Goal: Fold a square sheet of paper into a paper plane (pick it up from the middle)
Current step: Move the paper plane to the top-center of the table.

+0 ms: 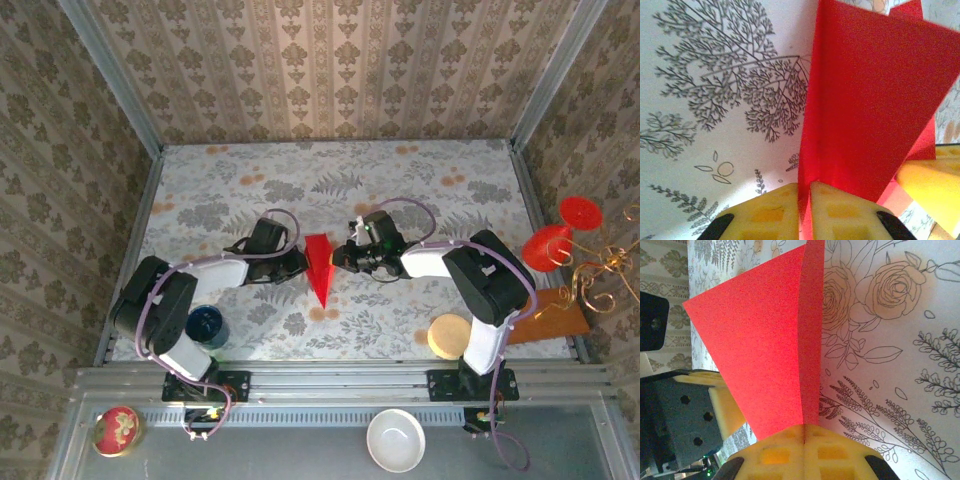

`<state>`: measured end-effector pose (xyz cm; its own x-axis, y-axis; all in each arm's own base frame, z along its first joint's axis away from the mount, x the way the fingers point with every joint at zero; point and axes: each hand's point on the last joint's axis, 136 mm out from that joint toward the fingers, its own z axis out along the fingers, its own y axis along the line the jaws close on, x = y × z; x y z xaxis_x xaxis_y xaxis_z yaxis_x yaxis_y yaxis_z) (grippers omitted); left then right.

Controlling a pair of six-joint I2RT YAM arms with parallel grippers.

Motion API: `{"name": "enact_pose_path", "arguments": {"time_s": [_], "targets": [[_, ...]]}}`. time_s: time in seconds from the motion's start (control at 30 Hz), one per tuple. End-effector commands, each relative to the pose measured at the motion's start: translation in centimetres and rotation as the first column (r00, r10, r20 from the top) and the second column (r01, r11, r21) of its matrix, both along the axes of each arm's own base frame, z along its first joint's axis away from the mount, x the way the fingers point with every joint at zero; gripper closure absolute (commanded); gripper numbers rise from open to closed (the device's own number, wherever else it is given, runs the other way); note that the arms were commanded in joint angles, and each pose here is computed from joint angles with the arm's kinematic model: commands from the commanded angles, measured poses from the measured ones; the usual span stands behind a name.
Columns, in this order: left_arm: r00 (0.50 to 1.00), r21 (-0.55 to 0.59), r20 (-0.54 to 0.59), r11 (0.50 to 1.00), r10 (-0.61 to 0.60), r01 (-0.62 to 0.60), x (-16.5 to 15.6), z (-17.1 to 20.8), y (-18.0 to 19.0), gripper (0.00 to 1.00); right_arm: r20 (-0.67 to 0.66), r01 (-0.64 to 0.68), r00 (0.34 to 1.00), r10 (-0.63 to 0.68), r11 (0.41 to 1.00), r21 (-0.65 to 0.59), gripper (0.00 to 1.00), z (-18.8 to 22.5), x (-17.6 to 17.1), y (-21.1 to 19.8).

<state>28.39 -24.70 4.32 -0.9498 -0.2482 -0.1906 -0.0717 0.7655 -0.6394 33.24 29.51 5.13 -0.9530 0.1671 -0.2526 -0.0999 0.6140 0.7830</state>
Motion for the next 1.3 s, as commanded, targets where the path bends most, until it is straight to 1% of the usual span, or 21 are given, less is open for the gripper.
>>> {"name": "enact_pose_path", "arguments": {"time_s": [0.0, 0.07, 0.27, 0.5, 0.7, 0.83, 0.9, 1.0, 1.1, 1.13, 1.17, 1.27], "targets": [[1.0, -0.016, 0.021, 1.0, -0.015, 0.015, 1.0, 0.8, -0.4, 0.95, -0.017, 0.012, 1.0, -0.012, 1.0, 0.009, 0.95, -0.4, 0.2, -0.3], [1.0, -0.004, 0.017, 1.0, -0.016, 0.016, 1.0, 0.6, -0.1, 1.0, -0.014, 0.023, 1.0, -0.023, 1.0, 0.005, 0.95, -0.2, 0.3, -0.7], [0.999, 0.009, 0.043, 1.0, 0.013, -0.013, 0.9, 1.3, 1.0, 1.0, 0.013, 0.076, 0.997, -0.076, 0.997, -0.019, 0.95, 0.4, 0.8, -2.4], [0.997, 0.04, 0.06, 0.997, 0.057, -0.059, 0.4, 1.1, 2.3, 1.0, 0.012, 0.113, 0.994, -0.112, 0.991, -0.077, 0.94, -0.5, 0.6, -3.7], [0.999, 0.048, 0.039, 0.998, 0.033, -0.035, -0.1, 0.0, 1.5, 1.0, -0.027, 0.101, 0.994, -0.104, 0.99, -0.095, 0.92, -1.8, 0.2, -3.5], [0.999, 0.057, 0.022, 0.997, 0.045, -0.047, -0.2, -0.6, 1.5, 1.0, -0.052, 0.092, 0.993, -0.103, 0.979, -0.182, 0.9, -2.6, -0.3, -3.7], [0.999, 0.058, 0.025, 0.997, 0.046, -0.047, -0.2, -0.5, 1.5, 1.0, -0.056, 0.09, 0.993, -0.104, 0.973, -0.215, 0.86, -2.6, -0.4, -3.9], [0.999, 0.055, 0.03, 0.998, 0.036, -0.038, -0.2, -0.3, 1.2, 1.0, -0.038, 0.085, 0.995, -0.096, 0.968, -0.236, 0.79, -1.5, -0.3, -3.9], [0.999, 0.048, 0.031, 0.998, 0.026, -0.028, -0.2, -0.2, 0.9, 1.0, 0.024, 0.081, 0.997, -0.077, 0.958, -0.276, 0.67, 0.6, -0.3, -3.9], [0.999, 0.047, 0.031, 0.999, 0.025, -0.027, -0.2, -0.1, 0.9, 1.0, 0.051, 0.084, 0.996, -0.072, 0.947, -0.311, 0.63, 1.1, -0.4, -4.1], [0.999, 0.046, 0.032, 0.999, 0.024, -0.025, -0.2, 0.0, 0.9, 1.0, 0.075, 0.09, 0.995, -0.068, 0.931, -0.355, 0.61, 1.6, -0.7, -4.3], [0.999, 0.048, 0.034, 0.999, 0.02, -0.022, -0.2, 0.0, 0.9, 1.0, 0.111, 0.071, 0.994, -0.025, 0.895, -0.44, 0.59, 2.2, -2.0, -3.8]]}}
